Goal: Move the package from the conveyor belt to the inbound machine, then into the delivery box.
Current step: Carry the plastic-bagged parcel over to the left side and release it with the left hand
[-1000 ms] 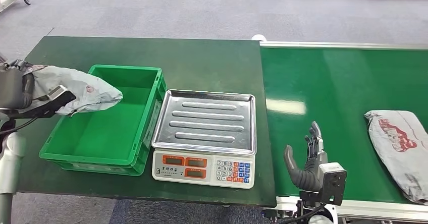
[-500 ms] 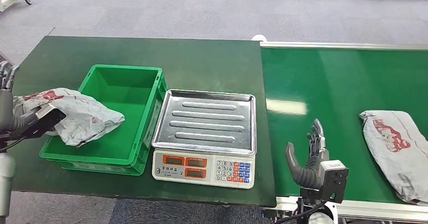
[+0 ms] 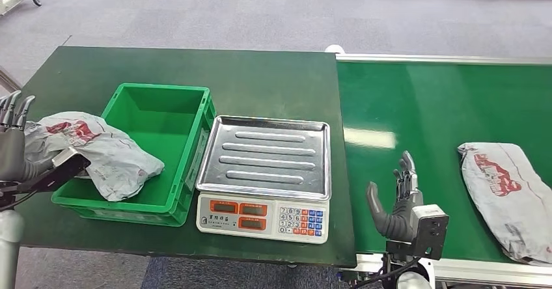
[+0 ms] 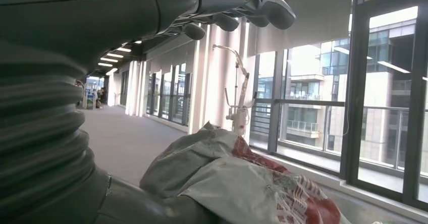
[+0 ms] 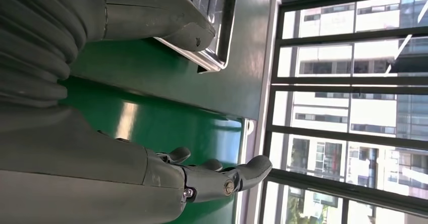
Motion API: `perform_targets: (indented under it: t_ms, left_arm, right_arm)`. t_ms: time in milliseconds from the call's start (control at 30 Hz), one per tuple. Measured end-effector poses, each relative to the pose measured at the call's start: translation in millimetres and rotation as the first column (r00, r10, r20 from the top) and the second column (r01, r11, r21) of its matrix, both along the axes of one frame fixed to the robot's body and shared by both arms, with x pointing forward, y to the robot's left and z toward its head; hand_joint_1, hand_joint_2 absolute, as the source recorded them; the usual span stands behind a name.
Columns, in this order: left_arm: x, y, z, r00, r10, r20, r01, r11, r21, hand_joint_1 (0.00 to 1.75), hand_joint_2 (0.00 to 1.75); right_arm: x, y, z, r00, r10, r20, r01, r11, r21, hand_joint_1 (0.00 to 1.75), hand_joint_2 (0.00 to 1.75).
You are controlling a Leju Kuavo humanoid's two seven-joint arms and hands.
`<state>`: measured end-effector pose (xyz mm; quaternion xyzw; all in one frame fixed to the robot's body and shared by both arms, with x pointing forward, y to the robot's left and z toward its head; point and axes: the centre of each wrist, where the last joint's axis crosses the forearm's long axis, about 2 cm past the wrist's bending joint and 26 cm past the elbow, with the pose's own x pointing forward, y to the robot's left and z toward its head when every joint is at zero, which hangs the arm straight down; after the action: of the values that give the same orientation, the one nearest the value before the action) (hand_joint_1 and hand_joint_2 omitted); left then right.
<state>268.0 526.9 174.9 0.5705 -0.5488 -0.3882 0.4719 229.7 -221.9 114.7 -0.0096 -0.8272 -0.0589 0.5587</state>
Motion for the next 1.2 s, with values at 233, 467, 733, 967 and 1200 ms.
perform_targets:
  t_ms: [233, 467, 733, 967, 1200]
  left_arm:
    - [14.8, -39.3, -10.8, 0.977, -0.145, 0.156, 0.196, 0.897, -0.397, 0.0, 1.75]
    - [39.1, -91.7, -3.8, 0.943, -0.189, 0.273, 0.313, 0.78, -0.542, 0.0, 1.75]
    - [42.9, -102.9, -1.6, 0.934, -0.207, 0.291, 0.341, 0.762, -0.55, 0.0, 1.75]
    - [43.7, -106.8, -2.4, 0.933, -0.213, 0.292, 0.347, 0.753, -0.559, 0.0, 1.75]
    - [95.2, -257.6, -6.6, 0.736, -0.415, 0.534, 0.537, -0.122, -0.835, 0.0, 1.75]
  right_arm:
    - [9.1, 4.4, 5.5, 1.0, 0.024, 0.005, -0.023, 0.999, -0.032, 0.0, 1.75]
    - [24.4, 15.8, 15.5, 0.998, 0.056, 0.022, -0.055, 0.997, -0.053, 0.0, 1.75]
    - [25.8, 17.8, 14.8, 0.998, 0.061, 0.019, -0.06, 0.997, -0.053, 0.0, 1.75]
    - [25.8, 18.1, 14.6, 0.998, 0.063, 0.017, -0.062, 0.997, -0.053, 0.0, 1.75]
    - [83.7, 61.2, 32.5, 0.971, 0.24, 0.02, -0.241, 0.97, 0.02, 0.0, 1.75]
